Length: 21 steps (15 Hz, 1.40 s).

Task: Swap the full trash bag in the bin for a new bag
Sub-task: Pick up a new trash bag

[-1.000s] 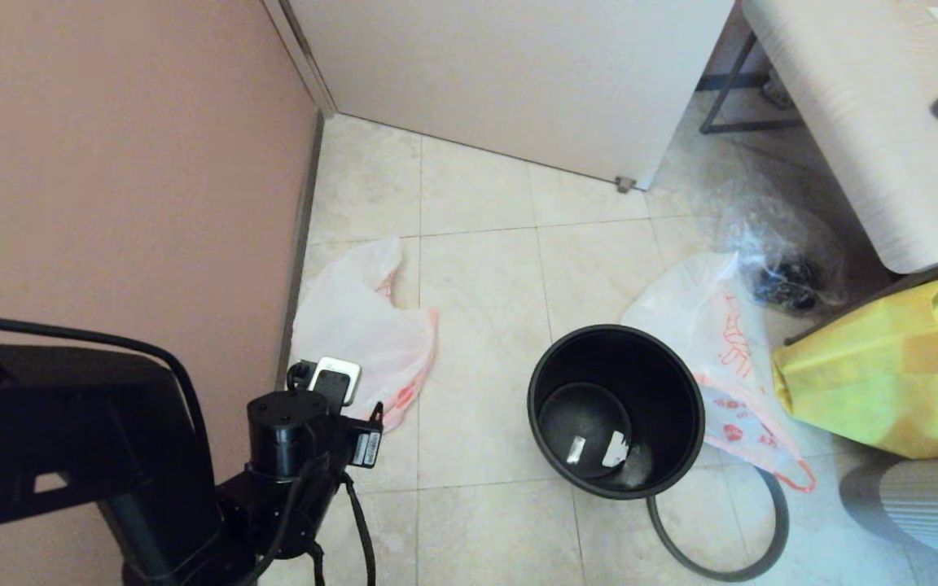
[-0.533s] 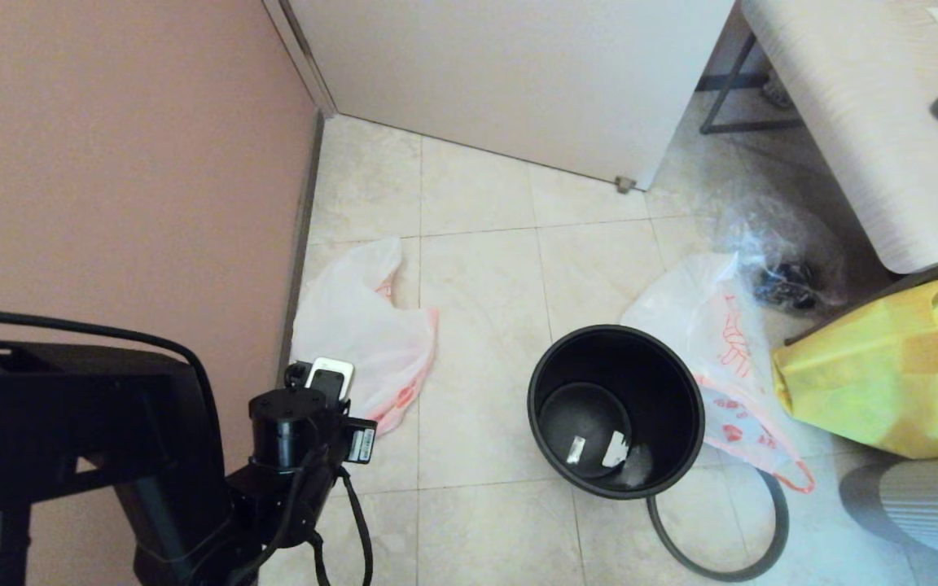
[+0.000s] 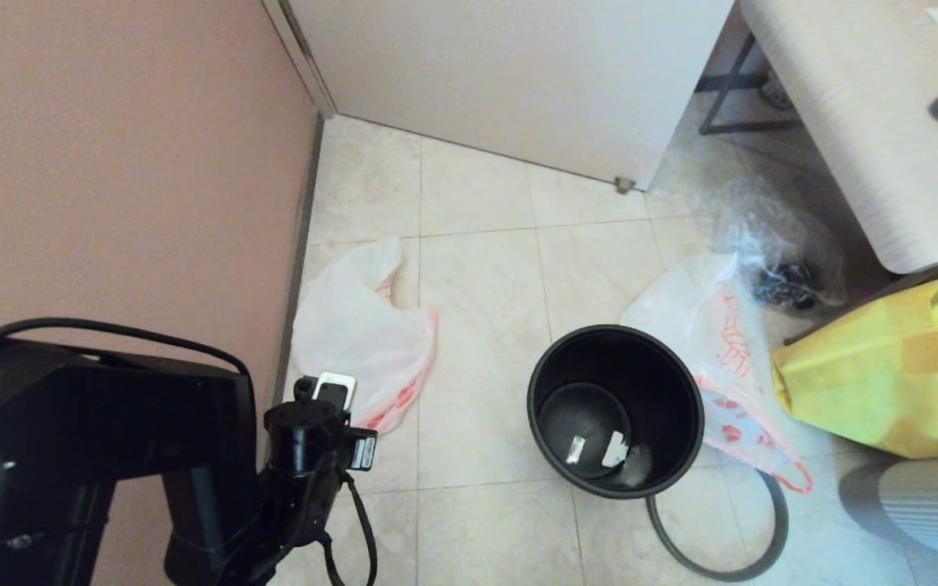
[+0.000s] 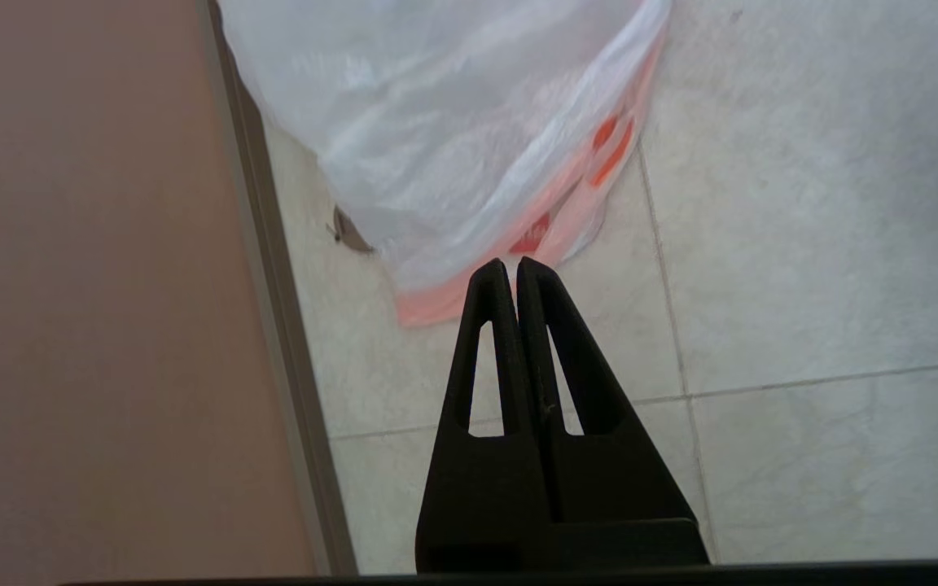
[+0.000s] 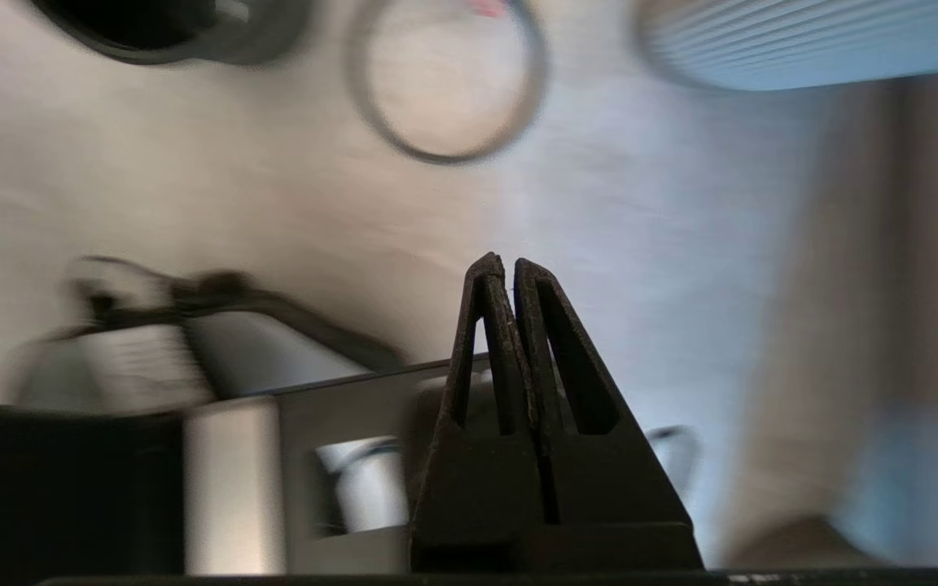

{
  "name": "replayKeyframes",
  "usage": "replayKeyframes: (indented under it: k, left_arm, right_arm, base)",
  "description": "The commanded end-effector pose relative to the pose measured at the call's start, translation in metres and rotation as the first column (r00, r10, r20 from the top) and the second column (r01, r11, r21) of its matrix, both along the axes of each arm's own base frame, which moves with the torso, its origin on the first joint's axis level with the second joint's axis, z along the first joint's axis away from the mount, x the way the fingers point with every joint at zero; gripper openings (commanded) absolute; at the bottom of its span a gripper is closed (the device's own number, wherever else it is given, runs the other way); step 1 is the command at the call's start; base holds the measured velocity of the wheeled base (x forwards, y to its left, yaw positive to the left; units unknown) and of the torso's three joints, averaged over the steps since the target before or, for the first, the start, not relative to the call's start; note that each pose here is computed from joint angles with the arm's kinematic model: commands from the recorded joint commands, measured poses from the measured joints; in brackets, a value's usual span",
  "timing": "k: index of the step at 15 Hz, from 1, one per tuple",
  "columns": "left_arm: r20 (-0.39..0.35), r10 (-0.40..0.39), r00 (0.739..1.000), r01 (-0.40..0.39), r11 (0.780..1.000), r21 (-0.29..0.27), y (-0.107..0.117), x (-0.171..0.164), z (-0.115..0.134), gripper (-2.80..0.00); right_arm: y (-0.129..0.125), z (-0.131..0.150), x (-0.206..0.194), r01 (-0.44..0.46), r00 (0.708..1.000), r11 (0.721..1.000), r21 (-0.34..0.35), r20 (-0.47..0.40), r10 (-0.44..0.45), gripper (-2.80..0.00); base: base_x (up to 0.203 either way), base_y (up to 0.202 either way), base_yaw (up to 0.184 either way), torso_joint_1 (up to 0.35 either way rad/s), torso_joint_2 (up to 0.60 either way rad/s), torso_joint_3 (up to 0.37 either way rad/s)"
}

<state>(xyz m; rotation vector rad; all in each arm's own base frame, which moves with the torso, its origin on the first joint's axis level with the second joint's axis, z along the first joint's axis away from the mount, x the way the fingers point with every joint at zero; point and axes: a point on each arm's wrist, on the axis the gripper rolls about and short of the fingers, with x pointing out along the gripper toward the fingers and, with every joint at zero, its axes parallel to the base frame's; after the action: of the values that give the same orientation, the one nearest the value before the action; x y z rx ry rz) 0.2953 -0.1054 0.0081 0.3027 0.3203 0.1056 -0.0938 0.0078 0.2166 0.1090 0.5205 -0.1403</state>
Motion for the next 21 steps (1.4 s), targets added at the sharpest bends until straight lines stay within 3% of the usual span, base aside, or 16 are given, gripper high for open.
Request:
replayKeyframes:
  k: [1,4,5,7,9,11,12,14,16,21]
  left_arm:
    - [-0.018,0.004,1.0,-0.004,1.0,0.009,0.0,0.003,-0.011,-2.8]
    - [-0.008,0.002,1.0,-0.002,1.0,0.004,-0.002,0.007,-0.011,-2.8]
    - [-0.006,0.002,1.0,-0.002,1.0,0.003,-0.002,0.008,-0.011,-2.8]
    - [0.001,-0.005,1.0,0.005,1.0,-0.007,0.0,0.014,-0.012,-2.8]
    - [0.035,0.008,0.999,-0.007,1.0,-0.023,0.003,0.022,-0.007,-2.8]
    - [0.056,0.01,0.998,-0.008,1.0,-0.03,0.001,0.028,-0.004,-2.8]
    - [0.071,0.011,0.997,-0.009,0.999,-0.035,0.0,0.032,-0.003,-2.8]
    - [0.09,0.024,0.996,-0.02,0.999,-0.041,0.0,0.045,-0.003,-2.8]
    - [0.08,0.039,0.996,-0.036,0.999,-0.039,0.003,0.058,-0.005,-2.8]
    - [0.042,-0.04,0.998,0.042,0.997,-0.064,0.005,0.082,-0.002,-2.8]
  right_arm:
    - [0.005,-0.01,-0.013,-0.003,0.998,0.999,0.036,0.056,0.001,-2.8]
    - [-0.012,-0.017,-0.003,-0.18,0.981,0.984,0.002,0.08,0.179,-2.8]
    - [-0.013,-0.023,0.0,-0.199,0.977,0.98,-0.005,0.077,0.198,-2.8]
    - [-0.01,-0.058,0.005,-0.184,0.98,0.982,-0.032,0.071,0.186,-2.8]
    - [-0.008,-0.094,0.024,-0.173,0.969,0.983,-0.067,0.169,0.182,-2.8]
    - [-0.008,-0.112,0.053,-0.132,0.912,0.985,-0.112,0.376,0.164,-2.8]
    - [-0.008,-0.123,0.061,-0.113,0.894,0.986,-0.125,0.421,0.156,-2.8]
    - [-0.008,-0.136,0.067,-0.093,0.875,0.987,-0.13,0.462,0.143,-2.8]
    - [-0.008,-0.141,0.069,-0.101,0.88,0.985,-0.137,0.45,0.153,-2.8]
    - [-0.008,-0.141,0.069,-0.1,0.877,0.986,-0.13,0.457,0.149,-2.8]
  base:
    - [0.0,0.0,0.0,0.0,0.0,0.0]
    - [0.0,0.0,0.0,0.0,0.0,0.0]
    - [0.0,0.0,0.0,0.0,0.0,0.0]
    - [0.0,0.0,0.0,0.0,0.0,0.0]
    - [0.0,0.0,0.0,0.0,0.0,0.0]
    - [0.0,0.0,0.0,0.0,0.0,0.0]
    - [0.0,0.0,0.0,0.0,0.0,0.0]
    - [0.0,0.0,0.0,0.0,0.0,0.0]
    - [0.0,0.0,0.0,0.0,0.0,0.0]
    - [0.0,0.0,0.0,0.0,0.0,0.0]
